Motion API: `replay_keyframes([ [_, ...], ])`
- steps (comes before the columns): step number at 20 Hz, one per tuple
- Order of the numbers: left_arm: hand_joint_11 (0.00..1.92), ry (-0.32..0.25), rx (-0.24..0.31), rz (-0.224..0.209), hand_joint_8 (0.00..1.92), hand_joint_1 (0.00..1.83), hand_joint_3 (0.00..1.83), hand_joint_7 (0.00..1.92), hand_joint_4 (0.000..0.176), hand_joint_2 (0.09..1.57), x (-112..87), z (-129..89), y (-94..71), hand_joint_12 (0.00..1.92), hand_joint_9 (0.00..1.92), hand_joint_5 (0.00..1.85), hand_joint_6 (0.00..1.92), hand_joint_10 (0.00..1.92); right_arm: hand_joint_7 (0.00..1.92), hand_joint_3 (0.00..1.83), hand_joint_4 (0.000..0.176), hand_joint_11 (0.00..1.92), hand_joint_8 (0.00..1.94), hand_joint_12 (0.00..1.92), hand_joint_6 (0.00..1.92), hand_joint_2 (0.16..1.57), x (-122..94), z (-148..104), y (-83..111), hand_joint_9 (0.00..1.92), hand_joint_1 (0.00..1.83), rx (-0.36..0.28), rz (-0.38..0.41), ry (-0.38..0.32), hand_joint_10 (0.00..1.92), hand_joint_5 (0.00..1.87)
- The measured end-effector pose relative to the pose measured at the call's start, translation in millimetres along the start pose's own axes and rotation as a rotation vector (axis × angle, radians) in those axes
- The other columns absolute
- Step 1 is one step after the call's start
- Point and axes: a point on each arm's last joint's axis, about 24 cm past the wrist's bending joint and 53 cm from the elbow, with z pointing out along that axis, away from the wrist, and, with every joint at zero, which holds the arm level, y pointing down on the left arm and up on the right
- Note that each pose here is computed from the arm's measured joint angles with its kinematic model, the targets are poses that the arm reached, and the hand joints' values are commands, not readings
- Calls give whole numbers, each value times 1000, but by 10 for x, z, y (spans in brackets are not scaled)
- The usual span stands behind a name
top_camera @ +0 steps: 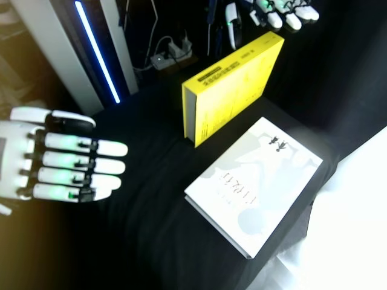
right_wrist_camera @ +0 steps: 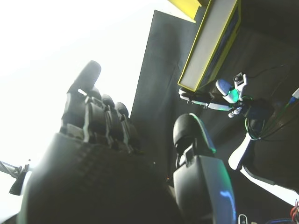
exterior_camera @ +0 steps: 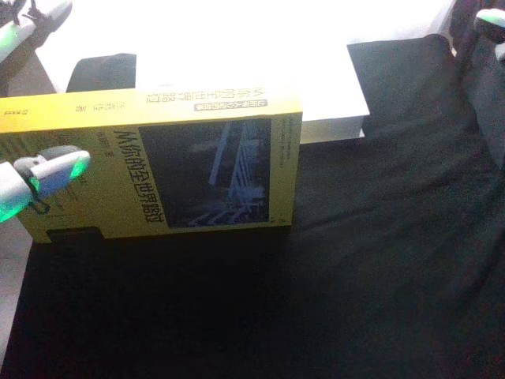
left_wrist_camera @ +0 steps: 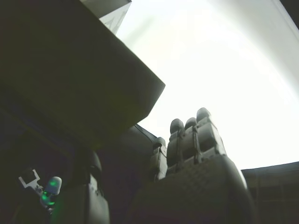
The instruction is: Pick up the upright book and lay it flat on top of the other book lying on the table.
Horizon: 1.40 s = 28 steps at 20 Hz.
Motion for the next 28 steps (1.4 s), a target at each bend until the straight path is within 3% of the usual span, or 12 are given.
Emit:
replay_keyframes([
  [3,0,5,-11,5,0,356,0,0,146,1121,12,8,45,0,0,0,0,0,0,61,47,0,0,0,0,1133,40,10,-19,0,411,0,3,6,0,0],
  [4,0,8,-22,4,0,341,0,0,137,1111,17,8,74,0,0,0,0,0,0,60,37,0,0,0,0,1142,39,10,-18,0,426,-1,3,6,0,0],
  [7,0,36,-48,10,0,358,0,0,157,1093,83,17,164,0,0,0,0,0,0,54,12,0,0,0,0,1148,31,10,-21,0,440,0,3,3,0,0],
  [16,0,142,-103,-8,0,405,0,0,176,1000,419,8,316,0,0,6,2,0,0,44,0,0,0,0,0,1175,75,22,-40,0,419,-1,12,7,0,0],
  [19,0,165,-108,-13,29,575,9,235,89,1066,494,4,335,493,187,177,20,44,0,42,0,0,0,0,0,1186,86,24,-45,0,452,-1,15,7,0,0],
  [20,0,165,-108,-13,37,734,4,472,64,1091,492,4,333,1023,436,360,36,96,0,42,0,0,0,0,0,1189,84,24,-46,0,459,-1,15,7,0,0],
  [21,69,156,-105,-13,35,841,2,636,5,1103,472,10,325,1271,601,516,39,114,0,37,0,0,0,0,0,1187,84,25,-45,0,480,-1,16,6,0,0],
  [22,347,137,-100,-11,64,958,2,865,0,1126,426,17,316,1382,826,731,53,237,0,35,0,0,0,0,0,1189,92,27,-47,0,475,-2,18,7,0,0],
  [23,516,125,-98,-11,919,1180,1,973,0,1160,397,23,310,1471,898,747,907,547,0,36,0,0,0,0,0,1196,99,27,-52,0,463,-1,18,8,0,0],
  [24,772,112,-94,-16,1141,1229,1,982,0,1169,368,28,297,1418,1025,760,1072,742,0,34,0,0,0,0,0,1197,103,29,-53,0,447,-1,20,8,0,0],
  [25,894,101,-91,-28,1067,1347,5,972,0,1135,329,19,263,1340,1009,781,1031,1138,0,33,0,0,0,0,0,1200,109,30,-54,0,447,-1,20,9,0,0],
  [28,996,93,-57,-25,1204,1243,0,975,0,1179,281,-28,124,1365,1063,756,1164,1031,0,36,0,0,0,0,0,1212,107,30,-53,0,454,-2,21,8,0,0],
])
